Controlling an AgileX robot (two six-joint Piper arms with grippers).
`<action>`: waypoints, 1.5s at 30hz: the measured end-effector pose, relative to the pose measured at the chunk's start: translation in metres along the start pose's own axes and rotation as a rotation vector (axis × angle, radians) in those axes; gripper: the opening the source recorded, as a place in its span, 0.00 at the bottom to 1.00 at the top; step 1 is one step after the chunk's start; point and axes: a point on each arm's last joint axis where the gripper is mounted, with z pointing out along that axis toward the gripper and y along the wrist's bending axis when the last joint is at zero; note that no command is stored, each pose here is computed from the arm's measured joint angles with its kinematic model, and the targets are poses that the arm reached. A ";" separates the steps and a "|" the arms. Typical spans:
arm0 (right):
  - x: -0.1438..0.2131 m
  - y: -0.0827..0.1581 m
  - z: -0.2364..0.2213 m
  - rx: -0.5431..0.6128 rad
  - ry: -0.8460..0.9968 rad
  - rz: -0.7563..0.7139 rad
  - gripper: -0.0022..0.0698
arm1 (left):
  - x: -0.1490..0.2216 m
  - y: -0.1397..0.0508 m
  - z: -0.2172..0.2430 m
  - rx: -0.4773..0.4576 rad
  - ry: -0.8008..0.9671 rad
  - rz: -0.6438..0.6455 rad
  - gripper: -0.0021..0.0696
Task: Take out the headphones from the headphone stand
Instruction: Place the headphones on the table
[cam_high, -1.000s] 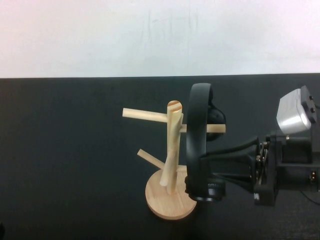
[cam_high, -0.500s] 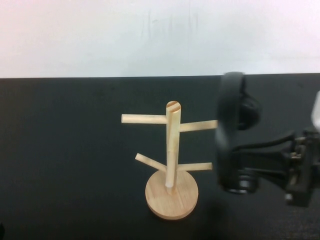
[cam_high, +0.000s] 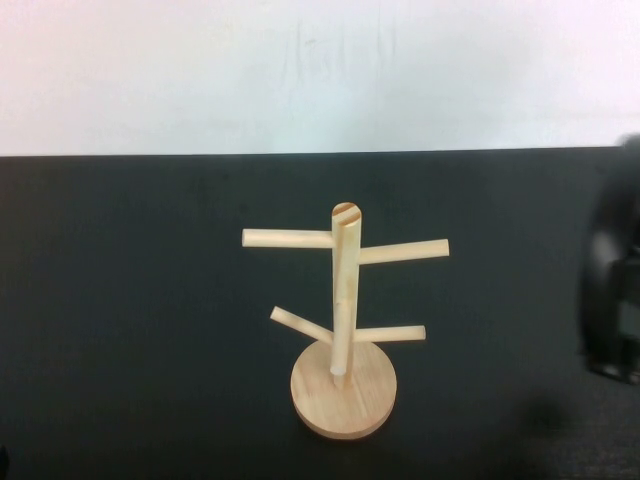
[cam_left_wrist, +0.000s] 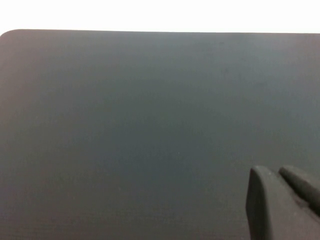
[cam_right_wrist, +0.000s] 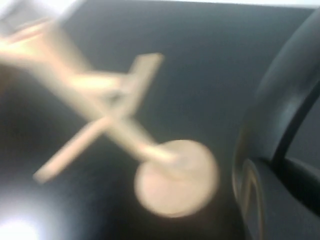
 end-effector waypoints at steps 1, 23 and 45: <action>0.000 -0.006 0.000 0.053 0.001 0.053 0.06 | 0.000 0.000 0.000 0.000 0.000 0.000 0.03; 0.046 -0.105 0.082 0.194 0.339 0.557 0.03 | 0.000 0.000 0.000 0.000 0.000 0.000 0.03; 0.003 -0.002 0.001 -0.042 0.044 -0.071 0.34 | 0.000 0.000 0.000 0.000 0.000 0.000 0.03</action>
